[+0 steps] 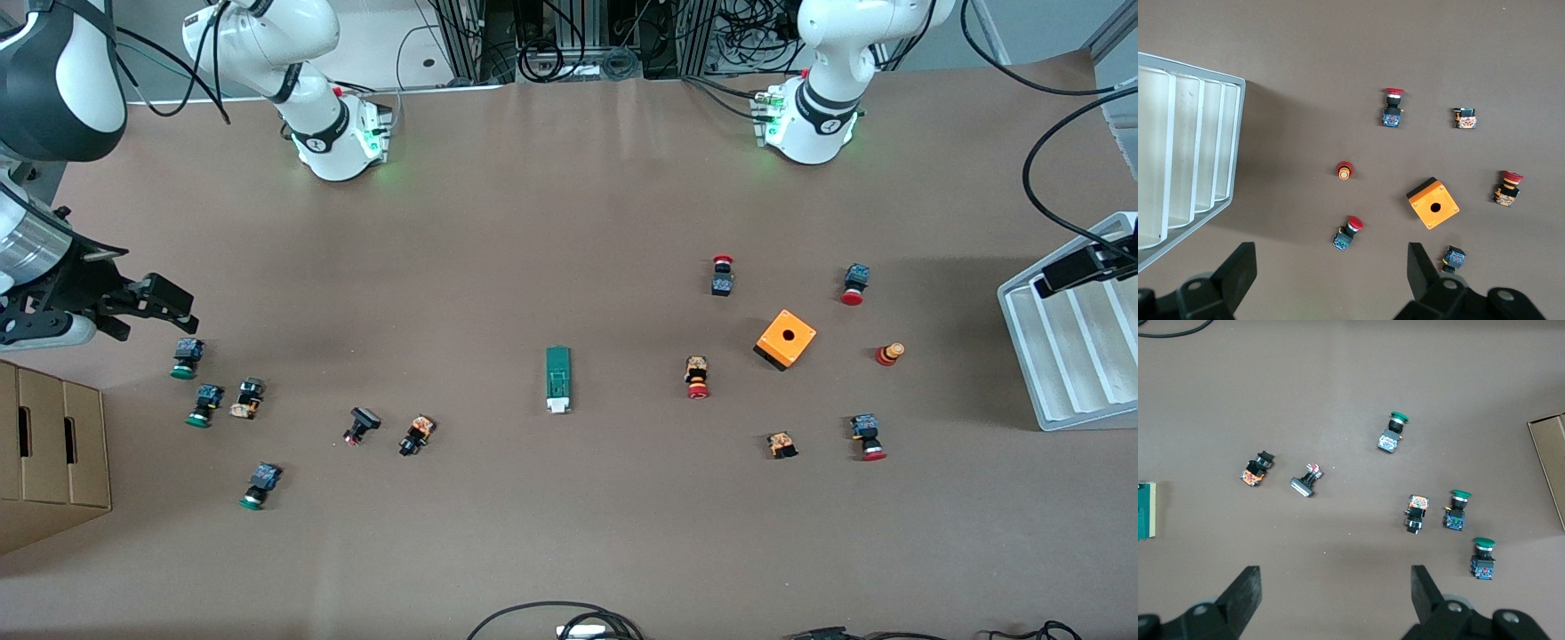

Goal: Close load switch with both arms

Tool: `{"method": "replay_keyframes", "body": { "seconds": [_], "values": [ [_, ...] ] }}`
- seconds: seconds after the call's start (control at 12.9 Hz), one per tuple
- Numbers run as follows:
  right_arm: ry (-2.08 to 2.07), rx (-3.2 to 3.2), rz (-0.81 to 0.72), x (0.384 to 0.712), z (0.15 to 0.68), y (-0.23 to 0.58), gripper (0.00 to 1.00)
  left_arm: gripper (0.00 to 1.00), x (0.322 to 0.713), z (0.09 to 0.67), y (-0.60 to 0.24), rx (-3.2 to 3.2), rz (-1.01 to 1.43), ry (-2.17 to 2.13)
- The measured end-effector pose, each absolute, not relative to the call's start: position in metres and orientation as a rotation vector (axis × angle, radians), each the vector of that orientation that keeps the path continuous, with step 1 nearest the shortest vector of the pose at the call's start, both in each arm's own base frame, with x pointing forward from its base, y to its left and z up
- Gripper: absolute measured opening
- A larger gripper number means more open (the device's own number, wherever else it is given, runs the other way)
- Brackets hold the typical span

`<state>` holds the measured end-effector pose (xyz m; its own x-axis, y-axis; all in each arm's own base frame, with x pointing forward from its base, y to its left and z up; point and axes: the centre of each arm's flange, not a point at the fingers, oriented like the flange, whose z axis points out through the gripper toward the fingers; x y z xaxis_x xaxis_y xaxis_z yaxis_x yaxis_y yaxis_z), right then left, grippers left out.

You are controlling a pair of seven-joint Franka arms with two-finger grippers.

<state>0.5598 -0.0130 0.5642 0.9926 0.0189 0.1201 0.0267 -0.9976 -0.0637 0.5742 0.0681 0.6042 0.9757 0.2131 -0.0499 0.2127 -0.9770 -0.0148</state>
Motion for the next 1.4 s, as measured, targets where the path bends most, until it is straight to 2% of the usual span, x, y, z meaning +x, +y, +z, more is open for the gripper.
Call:
{"method": "replay_keyframes", "body": {
  "seconds": [1.4],
  "values": [
    [-0.035,-3.071,-0.184,0.5599,0.564,-0.0132,1.0,1.0,0.5748,0.6043,0.0631,-3.115,0.08,-0.322]
  ]
}}
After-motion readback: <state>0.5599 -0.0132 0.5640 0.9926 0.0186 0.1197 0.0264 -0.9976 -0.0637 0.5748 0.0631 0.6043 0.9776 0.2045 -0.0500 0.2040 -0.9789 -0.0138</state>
